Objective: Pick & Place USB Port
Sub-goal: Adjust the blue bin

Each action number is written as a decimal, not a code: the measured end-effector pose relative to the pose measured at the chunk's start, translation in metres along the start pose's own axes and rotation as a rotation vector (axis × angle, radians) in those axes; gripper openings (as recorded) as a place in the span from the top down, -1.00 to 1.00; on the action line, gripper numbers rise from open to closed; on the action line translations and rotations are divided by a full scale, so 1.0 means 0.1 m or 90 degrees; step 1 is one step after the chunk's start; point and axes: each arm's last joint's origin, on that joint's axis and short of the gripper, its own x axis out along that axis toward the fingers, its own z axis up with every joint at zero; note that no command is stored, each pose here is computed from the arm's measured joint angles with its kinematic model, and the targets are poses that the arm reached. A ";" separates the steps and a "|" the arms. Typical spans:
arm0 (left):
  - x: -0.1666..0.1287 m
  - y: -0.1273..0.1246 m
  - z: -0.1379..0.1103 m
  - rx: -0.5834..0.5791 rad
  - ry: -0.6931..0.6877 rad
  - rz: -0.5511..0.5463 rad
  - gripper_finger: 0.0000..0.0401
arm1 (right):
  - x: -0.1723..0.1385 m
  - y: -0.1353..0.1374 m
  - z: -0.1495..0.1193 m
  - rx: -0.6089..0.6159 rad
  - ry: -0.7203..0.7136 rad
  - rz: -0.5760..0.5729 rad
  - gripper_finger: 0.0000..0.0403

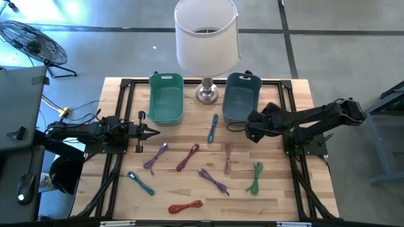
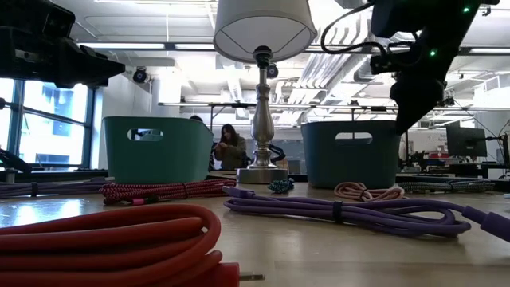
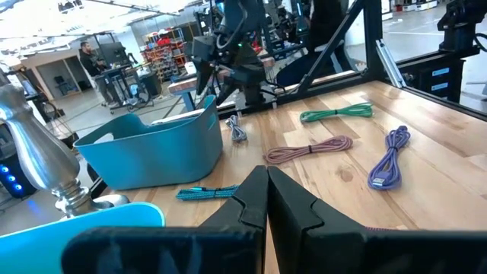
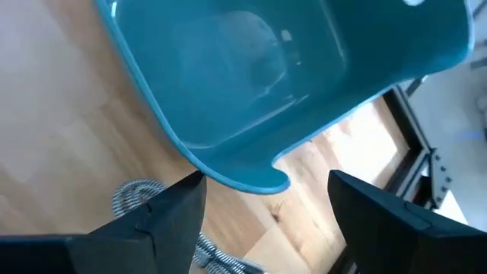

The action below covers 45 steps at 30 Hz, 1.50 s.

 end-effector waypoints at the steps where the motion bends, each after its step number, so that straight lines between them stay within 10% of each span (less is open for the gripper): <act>1: 0.00 0.00 0.00 0.000 0.000 0.000 0.97 | 0.01 -0.02 0.01 0.004 -0.001 -0.009 -0.33; 45: 0.00 -0.01 0.00 0.000 -0.003 -0.025 0.97 | 0.13 -0.47 0.08 0.170 0.020 -0.083 -0.33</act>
